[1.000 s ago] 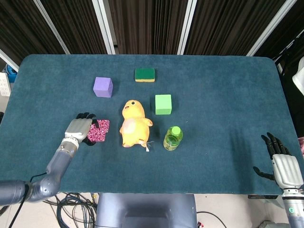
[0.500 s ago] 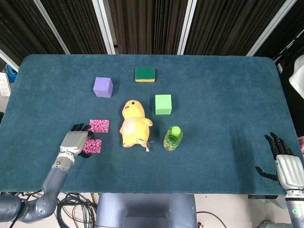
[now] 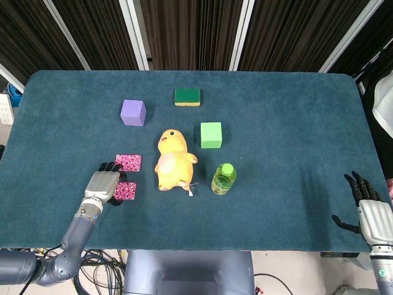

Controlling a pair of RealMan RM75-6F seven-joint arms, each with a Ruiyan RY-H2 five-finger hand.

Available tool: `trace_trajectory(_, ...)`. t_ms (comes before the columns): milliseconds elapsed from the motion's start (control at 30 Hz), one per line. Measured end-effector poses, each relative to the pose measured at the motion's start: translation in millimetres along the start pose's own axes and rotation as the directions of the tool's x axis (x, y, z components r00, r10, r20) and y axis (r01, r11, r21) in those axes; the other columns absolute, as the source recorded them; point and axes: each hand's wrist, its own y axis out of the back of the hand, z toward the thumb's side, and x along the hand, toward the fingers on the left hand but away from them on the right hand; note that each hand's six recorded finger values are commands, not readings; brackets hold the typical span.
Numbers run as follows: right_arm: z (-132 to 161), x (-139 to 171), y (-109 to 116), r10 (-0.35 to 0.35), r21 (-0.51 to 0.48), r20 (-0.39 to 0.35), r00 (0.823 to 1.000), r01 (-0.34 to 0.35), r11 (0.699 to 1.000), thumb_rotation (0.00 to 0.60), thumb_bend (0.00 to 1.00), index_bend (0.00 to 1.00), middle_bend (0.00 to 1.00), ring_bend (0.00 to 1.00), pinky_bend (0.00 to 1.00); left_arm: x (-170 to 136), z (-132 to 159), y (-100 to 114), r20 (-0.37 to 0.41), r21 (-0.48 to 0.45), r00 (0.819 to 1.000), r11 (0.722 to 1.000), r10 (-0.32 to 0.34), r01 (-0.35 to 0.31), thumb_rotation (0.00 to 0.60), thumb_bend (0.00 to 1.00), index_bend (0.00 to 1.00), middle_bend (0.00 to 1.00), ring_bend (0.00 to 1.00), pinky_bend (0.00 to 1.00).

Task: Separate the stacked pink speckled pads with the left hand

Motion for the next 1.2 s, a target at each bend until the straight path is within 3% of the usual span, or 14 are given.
trace_trajectory(633,-1.5,0.4,0.7,-0.001,0.001,0.015,1.0,0.0,1.0,0.6,0.18,0.0,0.0,0.05,0.22,-1.8,0.6,3.1,0.005,0.037,1.0,0.999,0.016,-0.016,0.6,0.15,0.37,0.15,0.02,0.0)
trace_trajectory(933,-1.5,0.2,-0.1,0.003,0.004,0.016,1.0,-0.003,1.0,0.6,0.18,0.0,0.0,0.05,0.22,-5.0,-4.9,36.5,-0.005,-0.008,0.995,0.995,0.1,-0.1,0.6,0.15,0.39,0.15,0.01,0.0)
trace_trajectory(1200,-0.5,-0.7,-2.0,0.009,0.01,0.018,1.0,-0.009,1.0,0.6,0.18,0.0,0.0,0.05,0.22,39.2,-19.3,65.5,-0.081,-0.017,0.993,0.996,0.091,-0.093,0.6,0.12,0.36,0.14,0.0,0.0)
